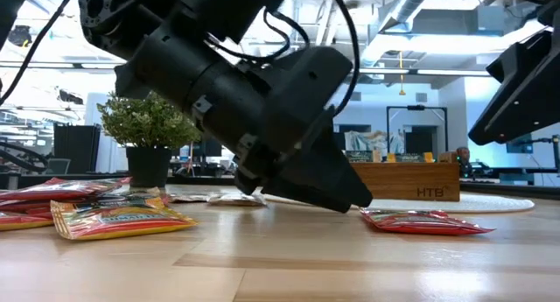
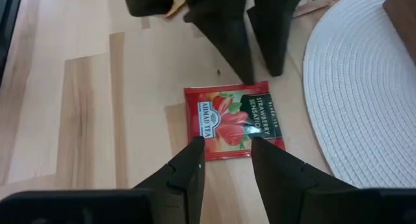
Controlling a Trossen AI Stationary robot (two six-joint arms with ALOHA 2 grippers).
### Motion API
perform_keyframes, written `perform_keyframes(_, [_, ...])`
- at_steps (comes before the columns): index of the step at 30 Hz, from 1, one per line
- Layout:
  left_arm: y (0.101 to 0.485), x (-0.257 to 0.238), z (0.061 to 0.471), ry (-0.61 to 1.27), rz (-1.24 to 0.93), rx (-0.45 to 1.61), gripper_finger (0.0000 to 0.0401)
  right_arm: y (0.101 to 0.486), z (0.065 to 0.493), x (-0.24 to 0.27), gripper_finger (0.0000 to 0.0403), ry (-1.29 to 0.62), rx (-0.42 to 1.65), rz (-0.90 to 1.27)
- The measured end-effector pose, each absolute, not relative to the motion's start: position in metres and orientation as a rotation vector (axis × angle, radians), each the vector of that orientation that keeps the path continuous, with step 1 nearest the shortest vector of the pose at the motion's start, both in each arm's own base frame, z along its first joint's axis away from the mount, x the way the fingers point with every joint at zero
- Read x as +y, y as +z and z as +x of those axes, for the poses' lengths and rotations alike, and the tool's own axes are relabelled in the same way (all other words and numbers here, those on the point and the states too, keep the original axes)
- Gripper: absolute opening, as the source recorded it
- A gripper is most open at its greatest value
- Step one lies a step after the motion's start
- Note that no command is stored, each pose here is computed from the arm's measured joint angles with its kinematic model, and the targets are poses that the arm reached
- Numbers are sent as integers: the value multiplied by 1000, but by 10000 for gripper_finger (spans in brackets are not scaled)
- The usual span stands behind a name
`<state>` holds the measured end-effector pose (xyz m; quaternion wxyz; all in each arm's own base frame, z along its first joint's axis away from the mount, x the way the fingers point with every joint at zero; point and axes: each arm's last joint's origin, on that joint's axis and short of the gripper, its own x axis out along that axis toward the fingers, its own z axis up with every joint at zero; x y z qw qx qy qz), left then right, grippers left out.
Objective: Pick & Place Tea
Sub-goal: Put the red tea bag into the left section of the wooden organizer
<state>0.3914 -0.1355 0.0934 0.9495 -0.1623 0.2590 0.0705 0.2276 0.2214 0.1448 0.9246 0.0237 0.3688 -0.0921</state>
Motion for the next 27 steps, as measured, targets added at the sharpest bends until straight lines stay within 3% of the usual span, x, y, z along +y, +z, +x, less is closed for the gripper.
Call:
perform_keyframes(4, [93, -140, 390, 112, -271, 531, 137, 145, 227, 222, 118, -185, 758, 49])
perform_keyframes(18, [94, -129, 395, 151, -415, 514, 115, 145, 228, 222, 118, -180, 758, 57])
perform_keyframes(27, [80, -140, 410, 84, -285, 508, 82, 145, 228, 223, 118, -171, 761, 65])
